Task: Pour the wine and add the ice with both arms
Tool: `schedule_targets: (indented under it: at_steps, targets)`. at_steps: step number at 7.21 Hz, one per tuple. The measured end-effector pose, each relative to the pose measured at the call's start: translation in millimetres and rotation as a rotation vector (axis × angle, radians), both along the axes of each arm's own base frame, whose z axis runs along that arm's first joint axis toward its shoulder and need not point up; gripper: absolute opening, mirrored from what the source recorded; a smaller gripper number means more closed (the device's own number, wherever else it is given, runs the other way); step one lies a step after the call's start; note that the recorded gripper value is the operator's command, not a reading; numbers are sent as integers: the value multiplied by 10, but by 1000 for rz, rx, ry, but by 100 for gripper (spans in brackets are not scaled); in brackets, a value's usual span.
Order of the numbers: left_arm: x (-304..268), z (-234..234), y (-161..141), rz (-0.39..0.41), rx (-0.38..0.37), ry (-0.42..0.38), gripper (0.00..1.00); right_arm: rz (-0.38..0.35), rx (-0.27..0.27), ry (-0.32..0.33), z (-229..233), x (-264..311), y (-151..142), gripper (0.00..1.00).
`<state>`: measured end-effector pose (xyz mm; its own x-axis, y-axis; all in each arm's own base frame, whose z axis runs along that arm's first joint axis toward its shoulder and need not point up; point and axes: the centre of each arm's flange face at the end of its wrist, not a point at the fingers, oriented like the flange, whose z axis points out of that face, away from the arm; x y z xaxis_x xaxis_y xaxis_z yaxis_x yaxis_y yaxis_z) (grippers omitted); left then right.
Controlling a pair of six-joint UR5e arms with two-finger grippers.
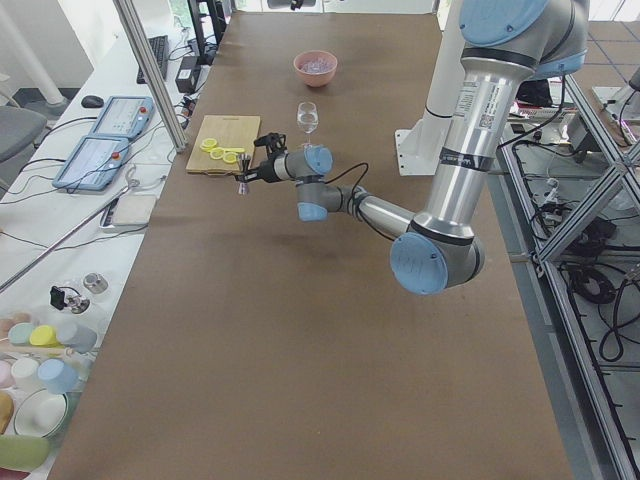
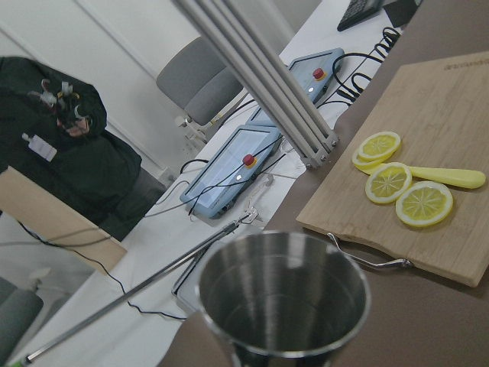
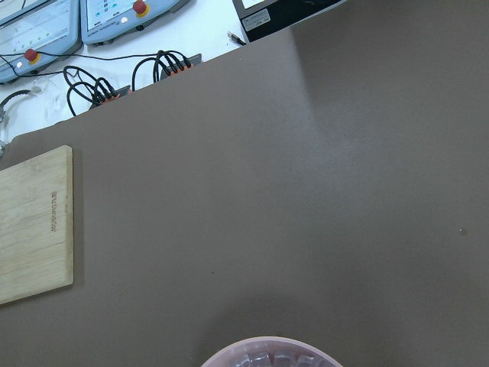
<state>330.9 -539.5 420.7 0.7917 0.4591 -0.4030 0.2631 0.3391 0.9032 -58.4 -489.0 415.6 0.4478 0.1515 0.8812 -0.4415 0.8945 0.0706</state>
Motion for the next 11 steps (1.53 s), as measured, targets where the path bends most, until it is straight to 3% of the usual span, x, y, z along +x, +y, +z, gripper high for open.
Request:
schedule_targets:
  at_steps: [1, 3, 6, 11]
  targets:
    - [-220, 312, -183, -1, -83, 80, 0, -14, 16, -4, -80, -79, -33, 100]
    - [-864, 836, -497, 39, -252, 144, 0, -43, 44, -12, -226, -248, -78, 100]
    - [-1133, 1539, -322, 30, -399, 165, 0, -82, 64, -20, -329, -444, -74, 100]
    - [-1289, 2048, -30, 19, -389, 233, 0, -111, 92, -23, -471, -671, -96, 100]
